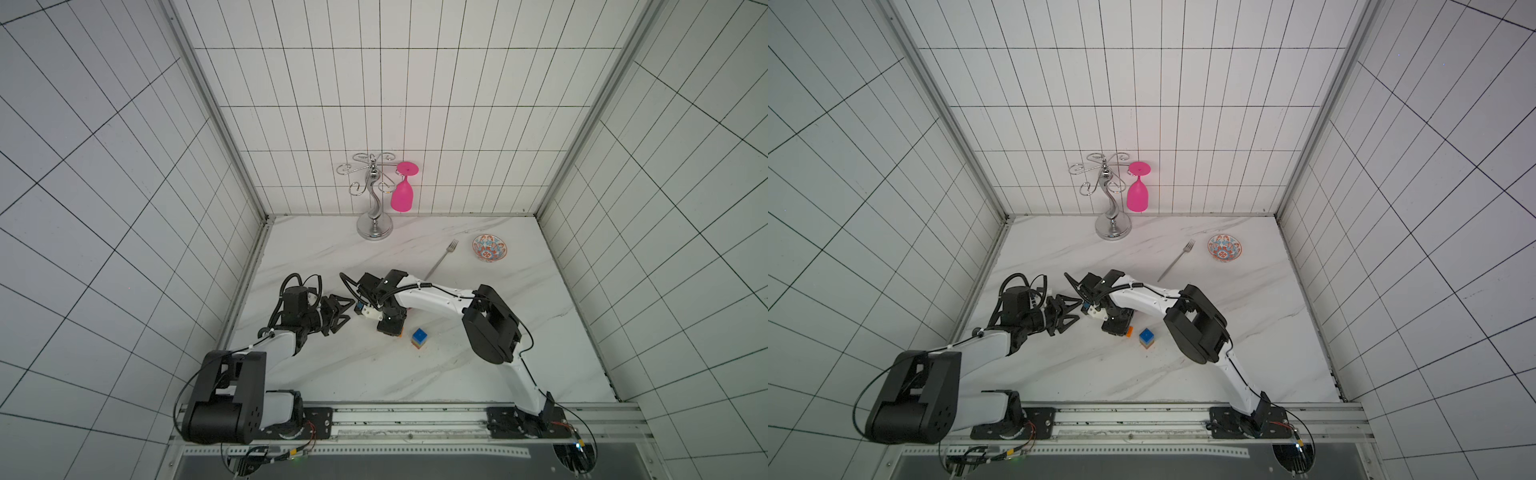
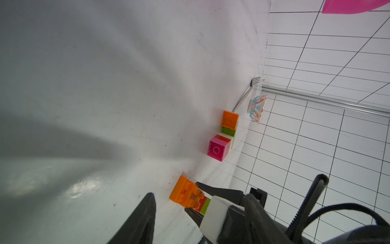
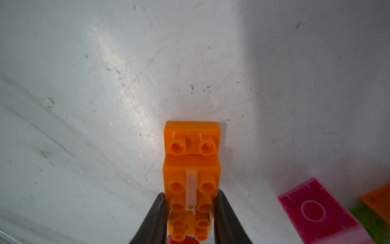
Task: Assemble the letter r with lego
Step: Assemble the lego brick with the lego brick.
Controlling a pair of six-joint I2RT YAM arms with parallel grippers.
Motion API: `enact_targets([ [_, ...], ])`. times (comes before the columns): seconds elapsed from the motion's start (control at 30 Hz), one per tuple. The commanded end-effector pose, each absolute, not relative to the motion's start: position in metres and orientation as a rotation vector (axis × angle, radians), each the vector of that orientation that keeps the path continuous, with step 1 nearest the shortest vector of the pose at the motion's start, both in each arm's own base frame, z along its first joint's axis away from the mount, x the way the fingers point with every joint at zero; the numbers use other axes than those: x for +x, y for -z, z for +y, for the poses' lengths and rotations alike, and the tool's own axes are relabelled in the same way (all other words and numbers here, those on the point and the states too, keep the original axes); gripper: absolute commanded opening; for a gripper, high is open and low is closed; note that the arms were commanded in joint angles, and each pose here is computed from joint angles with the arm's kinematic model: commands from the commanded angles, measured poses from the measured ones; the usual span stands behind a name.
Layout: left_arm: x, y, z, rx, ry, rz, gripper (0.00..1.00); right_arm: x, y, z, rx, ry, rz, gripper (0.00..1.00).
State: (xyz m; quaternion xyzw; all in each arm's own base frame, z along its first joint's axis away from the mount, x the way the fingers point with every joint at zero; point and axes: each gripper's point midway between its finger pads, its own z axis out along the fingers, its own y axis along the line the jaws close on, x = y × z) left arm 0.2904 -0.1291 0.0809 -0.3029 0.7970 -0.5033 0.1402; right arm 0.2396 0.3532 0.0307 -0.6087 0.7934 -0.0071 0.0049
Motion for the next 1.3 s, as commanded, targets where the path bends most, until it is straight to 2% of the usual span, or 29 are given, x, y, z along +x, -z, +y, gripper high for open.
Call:
enact_targets([
  [0.0,0.285,-0.079,-0.125,-0.878,1.417,2.319,0.59,0.219,-0.014,0.339,-2.024,-0.006,2.589,0.00],
  [0.43,0.270,-0.097,-0.109,-0.898,1.255,2.312,0.59,0.226,-0.004,0.340,-2.008,0.086,2.695,0.00],
  [0.6,0.262,-0.114,-0.102,-0.840,1.189,2.282,0.59,0.243,-0.072,0.374,-1.738,-0.196,2.618,0.00],
  [0.7,0.257,-0.124,-0.104,-0.785,1.149,2.283,0.59,0.249,-0.116,0.376,-1.507,-0.361,2.571,0.00],
  [0.83,0.248,-0.130,-0.136,-0.632,1.103,2.343,0.60,0.249,-0.142,0.343,-1.257,-0.406,2.571,0.00],
  [1.0,0.228,-0.130,-0.203,-0.435,1.161,2.391,0.60,0.244,-0.152,0.290,-0.963,-0.308,2.593,0.00],
  [1.13,0.211,-0.115,-0.247,-0.350,1.236,2.428,0.60,0.230,-0.146,0.262,-0.920,-0.216,2.629,0.00],
  [1.27,0.205,-0.095,-0.273,-0.353,1.316,2.469,0.60,0.222,-0.136,0.257,-0.961,-0.108,2.632,0.00],
])
